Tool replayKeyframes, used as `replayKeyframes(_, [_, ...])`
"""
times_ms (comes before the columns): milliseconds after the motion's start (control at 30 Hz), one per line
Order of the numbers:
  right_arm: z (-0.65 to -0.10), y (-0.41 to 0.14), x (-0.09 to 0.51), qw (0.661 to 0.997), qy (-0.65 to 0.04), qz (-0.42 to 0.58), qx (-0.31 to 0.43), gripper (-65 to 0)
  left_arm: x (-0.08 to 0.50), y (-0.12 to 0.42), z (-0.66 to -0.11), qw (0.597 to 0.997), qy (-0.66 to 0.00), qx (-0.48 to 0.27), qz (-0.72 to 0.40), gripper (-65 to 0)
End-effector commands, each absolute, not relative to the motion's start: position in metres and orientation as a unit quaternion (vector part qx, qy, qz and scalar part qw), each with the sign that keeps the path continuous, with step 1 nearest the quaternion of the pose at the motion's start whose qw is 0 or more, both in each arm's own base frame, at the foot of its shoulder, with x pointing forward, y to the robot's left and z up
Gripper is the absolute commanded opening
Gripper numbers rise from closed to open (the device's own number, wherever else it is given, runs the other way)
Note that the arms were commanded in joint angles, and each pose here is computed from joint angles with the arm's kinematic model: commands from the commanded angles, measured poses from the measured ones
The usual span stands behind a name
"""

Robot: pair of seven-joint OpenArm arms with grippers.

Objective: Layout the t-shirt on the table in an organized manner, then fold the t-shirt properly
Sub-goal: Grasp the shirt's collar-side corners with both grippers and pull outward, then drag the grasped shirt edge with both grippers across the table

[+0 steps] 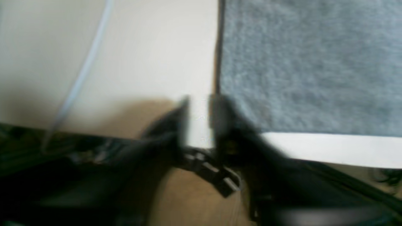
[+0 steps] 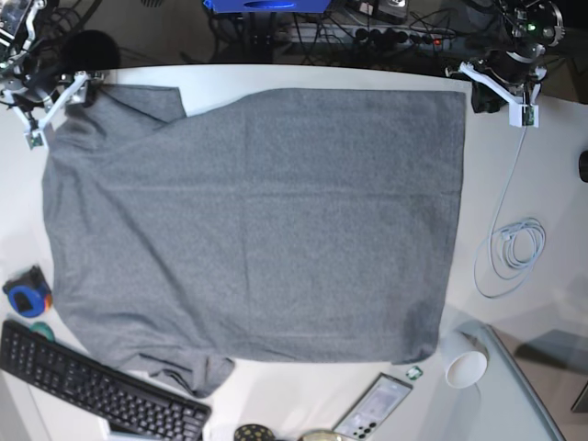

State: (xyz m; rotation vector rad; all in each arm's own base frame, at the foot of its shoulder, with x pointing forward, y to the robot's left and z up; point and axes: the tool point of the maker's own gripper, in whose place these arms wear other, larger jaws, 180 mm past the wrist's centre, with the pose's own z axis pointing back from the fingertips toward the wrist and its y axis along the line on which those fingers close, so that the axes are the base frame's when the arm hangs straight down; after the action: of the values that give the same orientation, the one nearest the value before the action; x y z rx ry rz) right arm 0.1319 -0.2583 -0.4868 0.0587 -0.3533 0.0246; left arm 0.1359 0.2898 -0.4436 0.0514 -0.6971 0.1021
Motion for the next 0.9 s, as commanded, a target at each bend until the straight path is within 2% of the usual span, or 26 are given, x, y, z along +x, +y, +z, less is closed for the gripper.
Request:
replayKeyframes(0, [-0.481,-0.264,0.138,0.982,-0.189,0.013,0.023,-29.3,0.138,0.294,-0.435,0.932,-0.357,0.026,0.052,-41.5])
replayKeyframes(67, [-0.481,-0.264,0.138,0.982,-0.189,0.013,0.023,-29.3,0.132,0.292,-0.439,0.933,-0.355,0.015,0.063,-28.8])
replayKeyframes(133, [-0.481,-0.264,0.138,0.982,-0.188,0.013,0.023,-29.3,0.128,0.29,-0.445,0.934,-0.35,0.005,0.076,-22.9])
replayKeyframes(300, [-0.481,-0.263,0.137,0.982,-0.187,0.014,0.023,-29.3,0.118,0.286,-0.465,0.939,-0.329,-0.012,0.099,-22.4])
replayKeyframes(700, [-0.482,-0.263,0.136,0.982,-0.186,0.014,0.023,-29.4,0.139,0.281,-0.47,0.929,-0.347,-0.035,0.124,-22.4])
replayKeyframes(867, [-0.482,-0.263,0.136,0.982,-0.185,0.015,0.023,-29.4,0.144,0.258,-0.485,0.934,-0.332,-0.066,0.11,-22.4])
